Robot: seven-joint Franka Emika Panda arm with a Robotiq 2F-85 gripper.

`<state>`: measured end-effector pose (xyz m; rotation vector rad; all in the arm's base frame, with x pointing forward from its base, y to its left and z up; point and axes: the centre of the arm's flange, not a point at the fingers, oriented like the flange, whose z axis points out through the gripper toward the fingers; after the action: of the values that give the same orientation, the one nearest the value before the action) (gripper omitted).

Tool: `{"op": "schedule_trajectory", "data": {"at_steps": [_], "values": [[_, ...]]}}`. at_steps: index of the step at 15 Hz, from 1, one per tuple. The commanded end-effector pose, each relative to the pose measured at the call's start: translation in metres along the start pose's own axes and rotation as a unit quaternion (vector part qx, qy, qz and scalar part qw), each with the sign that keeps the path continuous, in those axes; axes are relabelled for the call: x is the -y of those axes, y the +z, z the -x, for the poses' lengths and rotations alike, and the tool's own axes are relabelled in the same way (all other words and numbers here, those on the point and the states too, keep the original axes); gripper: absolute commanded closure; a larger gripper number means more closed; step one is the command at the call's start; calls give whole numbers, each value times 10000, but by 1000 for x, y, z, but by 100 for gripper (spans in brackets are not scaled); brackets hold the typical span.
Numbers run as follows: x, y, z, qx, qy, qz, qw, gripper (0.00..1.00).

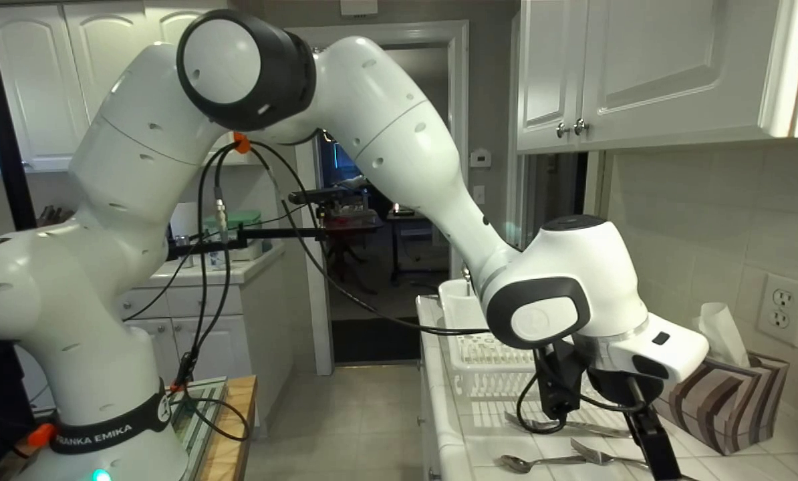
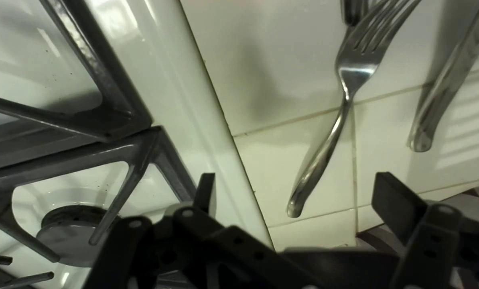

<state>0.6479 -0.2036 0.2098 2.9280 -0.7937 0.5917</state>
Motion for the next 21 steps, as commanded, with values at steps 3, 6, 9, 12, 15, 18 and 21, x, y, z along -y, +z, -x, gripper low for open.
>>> {"op": "schedule_trajectory", "data": {"at_steps": [3,6,9,12,15,18,21], "values": [[6,22,-15,189,-18,-174,9997,0],[15,26,-15,260,-85,-236,9993,0],[22,31,-14,348,-183,-217,9990,26],[23,36,-14,396,-233,-190,9988,44],[23,43,-14,457,-245,-173,9985,64],[23,48,-14,526,-235,-157,9982,85],[22,43,-18,617,-223,-107,9978,100]]}}
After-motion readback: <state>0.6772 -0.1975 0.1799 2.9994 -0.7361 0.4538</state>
